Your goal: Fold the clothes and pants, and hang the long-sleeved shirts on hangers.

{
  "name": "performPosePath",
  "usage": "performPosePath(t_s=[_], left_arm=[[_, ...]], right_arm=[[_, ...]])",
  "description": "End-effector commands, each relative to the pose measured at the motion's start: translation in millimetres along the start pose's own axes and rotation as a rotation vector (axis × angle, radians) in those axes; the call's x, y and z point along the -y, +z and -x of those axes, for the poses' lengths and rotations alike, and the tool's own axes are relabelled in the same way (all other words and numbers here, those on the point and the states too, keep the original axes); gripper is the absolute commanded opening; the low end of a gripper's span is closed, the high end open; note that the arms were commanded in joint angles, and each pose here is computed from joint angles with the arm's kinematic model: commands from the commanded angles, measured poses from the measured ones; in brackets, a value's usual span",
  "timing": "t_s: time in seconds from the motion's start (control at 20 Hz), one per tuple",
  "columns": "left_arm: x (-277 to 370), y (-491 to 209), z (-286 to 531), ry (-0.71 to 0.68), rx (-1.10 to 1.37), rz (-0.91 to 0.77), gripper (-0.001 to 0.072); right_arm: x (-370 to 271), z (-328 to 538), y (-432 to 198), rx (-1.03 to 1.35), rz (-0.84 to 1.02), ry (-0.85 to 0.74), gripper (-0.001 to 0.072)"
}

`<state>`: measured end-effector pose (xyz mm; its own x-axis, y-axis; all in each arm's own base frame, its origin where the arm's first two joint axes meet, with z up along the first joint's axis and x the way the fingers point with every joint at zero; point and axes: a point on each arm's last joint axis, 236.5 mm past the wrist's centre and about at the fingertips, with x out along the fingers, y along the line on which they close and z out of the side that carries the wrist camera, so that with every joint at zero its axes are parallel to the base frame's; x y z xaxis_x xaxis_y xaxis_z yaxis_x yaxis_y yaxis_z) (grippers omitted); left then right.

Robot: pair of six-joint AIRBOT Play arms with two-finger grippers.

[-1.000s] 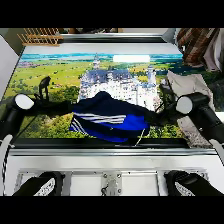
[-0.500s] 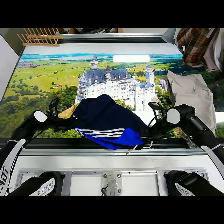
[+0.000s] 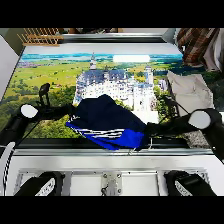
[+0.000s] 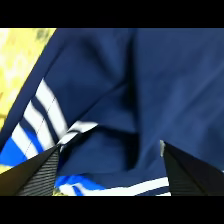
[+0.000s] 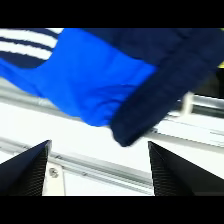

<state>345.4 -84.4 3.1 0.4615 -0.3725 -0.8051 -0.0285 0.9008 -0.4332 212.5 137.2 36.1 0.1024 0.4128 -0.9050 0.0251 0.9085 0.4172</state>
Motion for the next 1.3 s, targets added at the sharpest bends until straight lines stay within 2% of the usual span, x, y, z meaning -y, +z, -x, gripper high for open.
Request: performPosePath(t_s=[0.0,0.05,0.1,0.15,0.3,0.4,0.7,1.25], left_arm=[[23,24,39,-0.03,0.111,-0.057,0.0623],[26,25,45,-0.035,0.126,-0.065,0.0375],[30,26,50,-0.04,0.139,-0.073,0.0101],[33,26,54,-0.046,0.149,-0.082,0.0008],[46,22,55,-0.066,0.149,-0.113,0.0008],[53,16,51,-0.077,0.136,-0.133,0.0008],[65,-3,40,-0.099,0.089,-0.166,0.0008],[65,-5,39,-0.101,0.082,-0.162,0.0008]], right_arm=[[53,2,-19,0.049,-0.192,-0.029,0.0652],[64,-14,-25,0.06,-0.285,0.005,0.0666],[68,-31,-28,0.075,-0.375,0.065,0.072],[67,-50,-29,0.09,-0.473,0.145,0.072],[55,-87,-16,0.183,-0.614,0.353,0.072],[50,-94,-6,0.245,-0.609,0.417,0.072],[46,-129,-22,0.15,-0.525,0.351,0.0717],[34,-138,-3,0.208,-0.506,0.356,0.0705]])
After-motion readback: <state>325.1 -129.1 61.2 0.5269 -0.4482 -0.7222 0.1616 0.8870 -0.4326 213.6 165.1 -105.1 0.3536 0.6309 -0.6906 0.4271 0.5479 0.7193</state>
